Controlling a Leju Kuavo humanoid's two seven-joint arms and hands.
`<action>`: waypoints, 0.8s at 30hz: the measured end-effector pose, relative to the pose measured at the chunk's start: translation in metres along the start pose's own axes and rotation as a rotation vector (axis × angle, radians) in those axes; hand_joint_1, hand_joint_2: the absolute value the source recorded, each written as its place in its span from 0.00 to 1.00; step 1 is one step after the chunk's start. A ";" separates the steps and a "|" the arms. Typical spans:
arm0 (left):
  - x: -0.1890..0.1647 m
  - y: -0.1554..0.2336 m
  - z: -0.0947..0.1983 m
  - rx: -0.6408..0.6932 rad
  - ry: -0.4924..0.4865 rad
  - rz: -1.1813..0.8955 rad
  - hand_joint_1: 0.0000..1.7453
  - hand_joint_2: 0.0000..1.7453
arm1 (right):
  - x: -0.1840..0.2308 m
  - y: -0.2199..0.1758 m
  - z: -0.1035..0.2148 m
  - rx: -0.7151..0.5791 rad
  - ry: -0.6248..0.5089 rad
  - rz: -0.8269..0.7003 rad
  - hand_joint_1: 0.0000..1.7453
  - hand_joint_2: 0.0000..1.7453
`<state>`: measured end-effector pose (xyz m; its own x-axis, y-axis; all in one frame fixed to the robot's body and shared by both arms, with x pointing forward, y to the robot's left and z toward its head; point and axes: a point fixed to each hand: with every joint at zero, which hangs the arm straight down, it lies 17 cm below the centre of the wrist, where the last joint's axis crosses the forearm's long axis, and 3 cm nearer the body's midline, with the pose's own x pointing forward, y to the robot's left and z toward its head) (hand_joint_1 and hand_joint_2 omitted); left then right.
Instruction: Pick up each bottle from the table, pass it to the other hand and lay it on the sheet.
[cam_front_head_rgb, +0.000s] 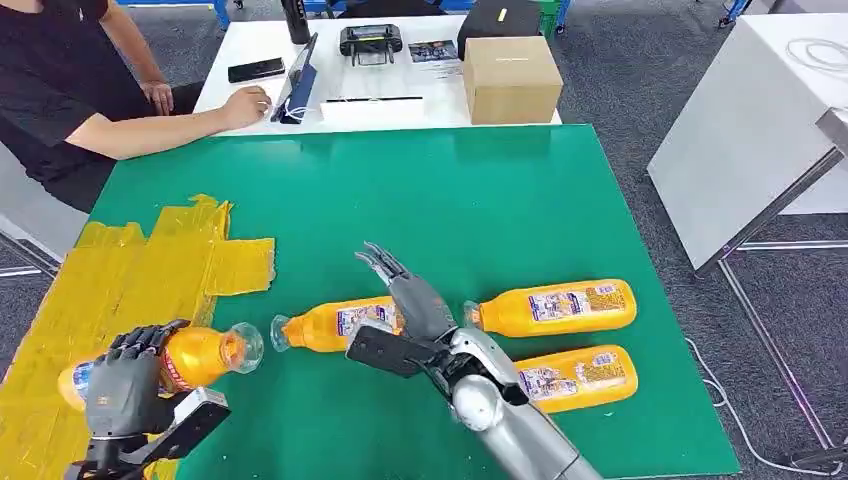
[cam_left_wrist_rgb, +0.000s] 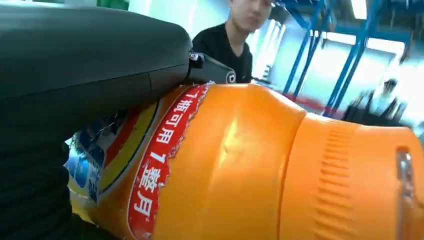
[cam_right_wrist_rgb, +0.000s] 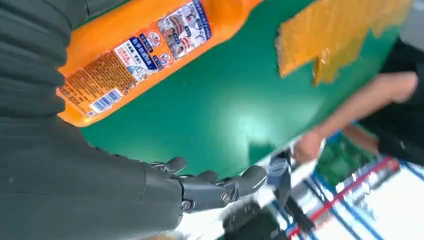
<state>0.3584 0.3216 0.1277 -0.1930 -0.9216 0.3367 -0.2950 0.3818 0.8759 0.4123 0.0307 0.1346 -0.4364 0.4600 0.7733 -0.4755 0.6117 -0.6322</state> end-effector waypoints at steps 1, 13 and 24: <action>-0.011 -0.009 0.004 -0.058 -0.012 -0.023 1.00 1.00 | -0.003 0.002 -0.005 0.023 0.005 0.005 0.00 1.00; -0.097 -0.043 0.059 -0.394 -0.033 -0.175 1.00 1.00 | -0.025 0.032 -0.032 0.177 0.060 0.033 0.00 1.00; -0.088 -0.043 0.101 -0.550 -0.083 0.034 0.00 0.00 | -0.056 0.049 -0.038 0.378 0.214 0.246 0.00 1.00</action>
<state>0.2933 0.3933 0.0257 -0.2732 -0.8924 0.3591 0.2405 0.2980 0.9238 0.4422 0.0590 0.0617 -0.4223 0.7075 0.5667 -0.6390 0.2111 -0.7397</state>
